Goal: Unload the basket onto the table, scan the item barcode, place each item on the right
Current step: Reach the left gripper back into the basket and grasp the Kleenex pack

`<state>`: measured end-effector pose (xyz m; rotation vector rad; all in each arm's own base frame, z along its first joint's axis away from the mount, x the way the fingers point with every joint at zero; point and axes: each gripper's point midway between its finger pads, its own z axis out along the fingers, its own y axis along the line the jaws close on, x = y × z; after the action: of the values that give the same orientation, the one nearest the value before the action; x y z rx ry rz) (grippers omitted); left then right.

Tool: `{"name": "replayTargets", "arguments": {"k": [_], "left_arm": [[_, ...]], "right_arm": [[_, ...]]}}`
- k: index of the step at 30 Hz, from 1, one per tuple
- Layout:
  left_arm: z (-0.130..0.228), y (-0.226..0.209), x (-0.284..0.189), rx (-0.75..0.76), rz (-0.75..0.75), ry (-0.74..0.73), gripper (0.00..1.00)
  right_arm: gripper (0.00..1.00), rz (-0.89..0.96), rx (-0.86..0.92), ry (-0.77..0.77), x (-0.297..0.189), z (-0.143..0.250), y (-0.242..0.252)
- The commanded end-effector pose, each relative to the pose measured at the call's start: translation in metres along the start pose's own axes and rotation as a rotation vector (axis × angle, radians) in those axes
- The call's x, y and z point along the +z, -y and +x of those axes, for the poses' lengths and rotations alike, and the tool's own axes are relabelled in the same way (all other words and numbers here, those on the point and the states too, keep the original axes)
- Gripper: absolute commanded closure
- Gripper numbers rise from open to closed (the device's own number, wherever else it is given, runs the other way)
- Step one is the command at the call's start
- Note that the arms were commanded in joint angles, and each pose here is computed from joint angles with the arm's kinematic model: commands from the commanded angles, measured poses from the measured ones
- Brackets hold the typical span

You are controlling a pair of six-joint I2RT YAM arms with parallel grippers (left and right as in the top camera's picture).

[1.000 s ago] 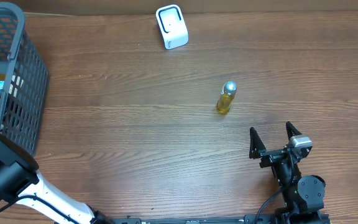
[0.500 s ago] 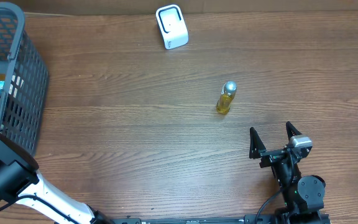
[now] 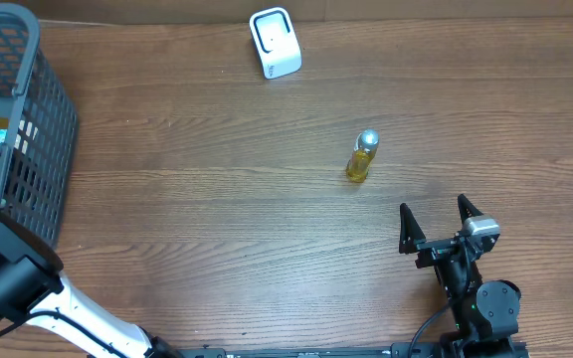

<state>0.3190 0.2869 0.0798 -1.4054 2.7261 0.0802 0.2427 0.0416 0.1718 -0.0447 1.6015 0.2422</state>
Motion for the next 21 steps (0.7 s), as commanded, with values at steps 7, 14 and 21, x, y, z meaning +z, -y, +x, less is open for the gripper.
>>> {"name": "replayTargets", "arguments": {"k": [7,14,21], "left_arm": [[0.007,0.004,0.009,0.017,0.002,-0.029,0.16],[0.01,0.004,0.016,0.017,0.0,-0.037,0.12],[0.011,0.003,0.021,0.017,0.0,-0.038,0.29]], "right_arm": [[0.0,0.003,0.007,0.005,0.0,0.001,0.001],[0.0,0.003,0.007,0.005,0.0,0.001,0.001],[0.0,0.003,0.007,0.005,0.0,0.001,0.001]]}}
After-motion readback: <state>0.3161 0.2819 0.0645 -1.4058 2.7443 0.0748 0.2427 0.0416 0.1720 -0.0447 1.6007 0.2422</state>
